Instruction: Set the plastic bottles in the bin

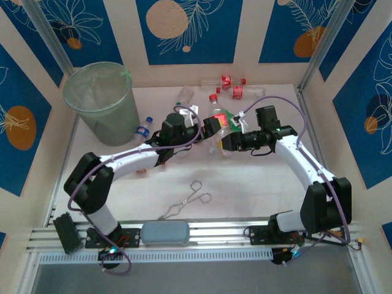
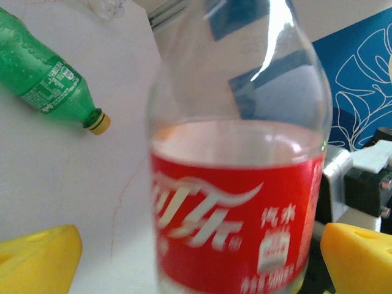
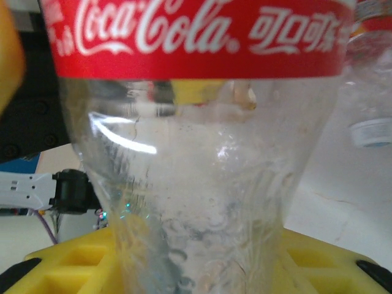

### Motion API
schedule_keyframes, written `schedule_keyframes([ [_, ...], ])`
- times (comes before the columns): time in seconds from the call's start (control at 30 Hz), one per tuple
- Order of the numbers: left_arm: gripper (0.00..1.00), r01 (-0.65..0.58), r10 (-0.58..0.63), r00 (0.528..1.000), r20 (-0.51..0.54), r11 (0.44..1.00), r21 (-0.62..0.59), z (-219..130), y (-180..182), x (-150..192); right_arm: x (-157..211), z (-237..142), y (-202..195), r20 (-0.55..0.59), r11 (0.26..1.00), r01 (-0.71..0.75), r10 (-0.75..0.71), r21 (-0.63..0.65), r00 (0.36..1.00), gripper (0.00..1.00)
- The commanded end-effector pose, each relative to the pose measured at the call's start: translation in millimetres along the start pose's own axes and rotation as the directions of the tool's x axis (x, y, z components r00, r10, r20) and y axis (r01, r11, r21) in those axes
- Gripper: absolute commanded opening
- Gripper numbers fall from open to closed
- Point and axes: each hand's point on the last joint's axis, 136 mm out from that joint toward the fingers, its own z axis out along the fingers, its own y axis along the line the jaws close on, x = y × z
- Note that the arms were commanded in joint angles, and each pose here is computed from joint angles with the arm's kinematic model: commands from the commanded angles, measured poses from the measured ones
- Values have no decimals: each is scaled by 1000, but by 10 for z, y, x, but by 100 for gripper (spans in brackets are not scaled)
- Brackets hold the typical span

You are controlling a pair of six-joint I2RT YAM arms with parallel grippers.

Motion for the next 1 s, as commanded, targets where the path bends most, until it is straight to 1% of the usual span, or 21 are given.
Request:
schedule_keyframes([
  [0.0, 97, -6, 6, 1000, -1, 998, 61, 59, -168, 3, 22, 98, 124, -22, 996, 25, -27, -83, 999, 47],
  [0.1, 92, -1, 1, 1000, -9, 998, 56, 78, -133, 26, -11, 132, 131, -21, 995, 10, -13, -103, 1000, 47],
  [0.37, 68, 8, -8, 1000, -1, 999, 53, 63, -94, 48, -21, 194, 143, -28, 993, 10, -13, -116, 1000, 47],
  [0.5, 59, 14, -14, 1000, 6, 999, 45, 60, -68, 44, -8, 185, 152, -29, 993, 12, -16, -114, 999, 49],
  [0.53, 57, 12, -13, 1000, 7, 999, 44, 61, -64, 43, -1, 183, 157, -32, 993, 12, -15, -115, 999, 52],
  [0.57, 56, 12, -12, 1000, 8, 999, 44, 59, -72, 34, -9, 164, 159, -28, 994, 13, -16, -111, 999, 57],
  [0.63, 56, 4, -5, 1000, 8, 999, 38, 61, -72, 25, -19, 126, 154, -23, 994, 9, -11, -107, 1000, 70],
  [0.73, 55, -25, 25, 1000, 10, 999, 24, 65, -97, -27, -31, 7, 125, -9, 998, 8, -9, -69, 1000, 82],
  [0.87, 52, -74, 74, 997, 32, 997, 0, 31, -147, -174, -48, -252, 14, 44, 999, -34, 34, 2, 998, 89],
  [0.97, 50, -163, 166, 985, 38, 985, -56, -32, -246, -328, -94, -418, -43, 108, 997, -64, 58, 54, 992, 92],
])
